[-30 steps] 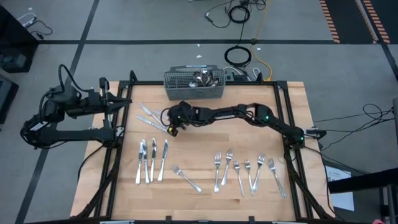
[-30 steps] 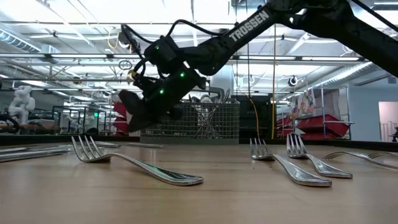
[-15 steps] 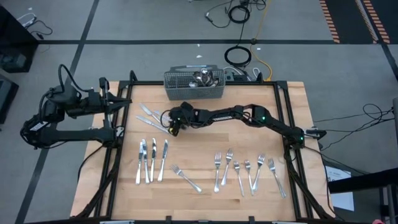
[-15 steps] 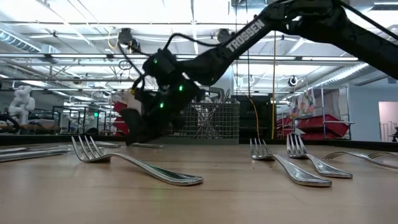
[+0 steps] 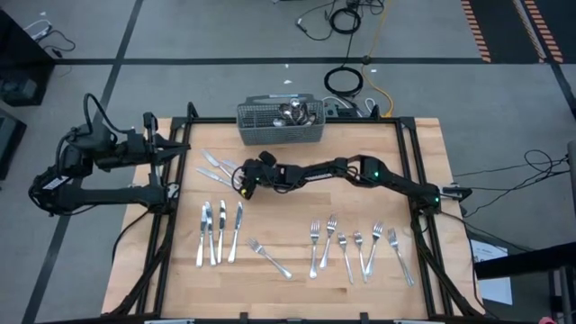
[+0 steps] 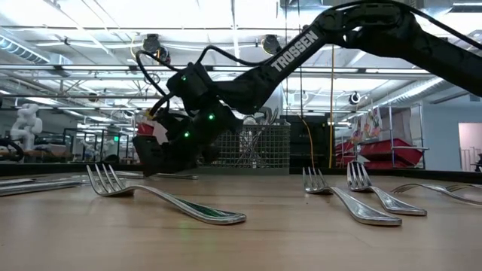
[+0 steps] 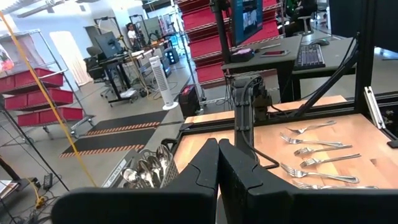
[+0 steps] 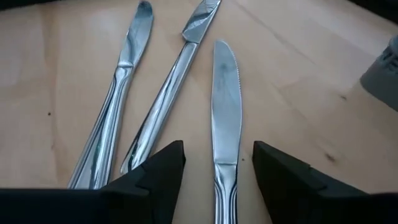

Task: Sort silverware
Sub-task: Put the silver knife into the gray utensil holder

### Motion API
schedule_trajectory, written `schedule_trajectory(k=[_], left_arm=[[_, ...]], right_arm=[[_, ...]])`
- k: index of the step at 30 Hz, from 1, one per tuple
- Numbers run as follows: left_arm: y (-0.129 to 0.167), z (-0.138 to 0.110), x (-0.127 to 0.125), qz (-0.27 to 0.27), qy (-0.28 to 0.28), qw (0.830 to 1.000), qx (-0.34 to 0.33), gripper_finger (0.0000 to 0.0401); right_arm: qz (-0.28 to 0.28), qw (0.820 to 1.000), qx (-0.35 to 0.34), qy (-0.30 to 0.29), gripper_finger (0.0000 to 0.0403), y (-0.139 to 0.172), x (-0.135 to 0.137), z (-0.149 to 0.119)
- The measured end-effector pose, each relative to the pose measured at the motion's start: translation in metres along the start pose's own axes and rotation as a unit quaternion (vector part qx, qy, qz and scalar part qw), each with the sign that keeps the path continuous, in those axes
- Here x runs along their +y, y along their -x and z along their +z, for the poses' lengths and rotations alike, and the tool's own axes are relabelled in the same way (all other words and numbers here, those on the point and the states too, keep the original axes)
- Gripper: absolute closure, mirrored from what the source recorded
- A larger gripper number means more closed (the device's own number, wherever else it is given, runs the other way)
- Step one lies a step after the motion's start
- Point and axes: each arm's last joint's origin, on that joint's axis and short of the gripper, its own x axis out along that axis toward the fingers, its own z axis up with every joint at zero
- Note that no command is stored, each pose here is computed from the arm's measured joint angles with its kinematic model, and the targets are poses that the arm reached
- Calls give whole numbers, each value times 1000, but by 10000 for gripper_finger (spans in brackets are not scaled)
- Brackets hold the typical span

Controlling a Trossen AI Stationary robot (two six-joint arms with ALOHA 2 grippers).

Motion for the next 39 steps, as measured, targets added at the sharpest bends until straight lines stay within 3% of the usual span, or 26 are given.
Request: schedule_trajectory(k=[5,13,32,39], left_arm=[[0,0,0,0,0,1000,1,391],[0,-1,0,-1,0,1000,4,391],[0,-6,-2,-8,1,1000,30,391],[0,-6,-2,-8,1,1000,30,391]], right_arm=[[7,1000,8,-23,229,-2,-4,0],[3,998,27,-51,383,-2,-8,-2],[15,999,-18,-43,397,11,-4,18],[31,999,-18,25,402,24,2,29]])
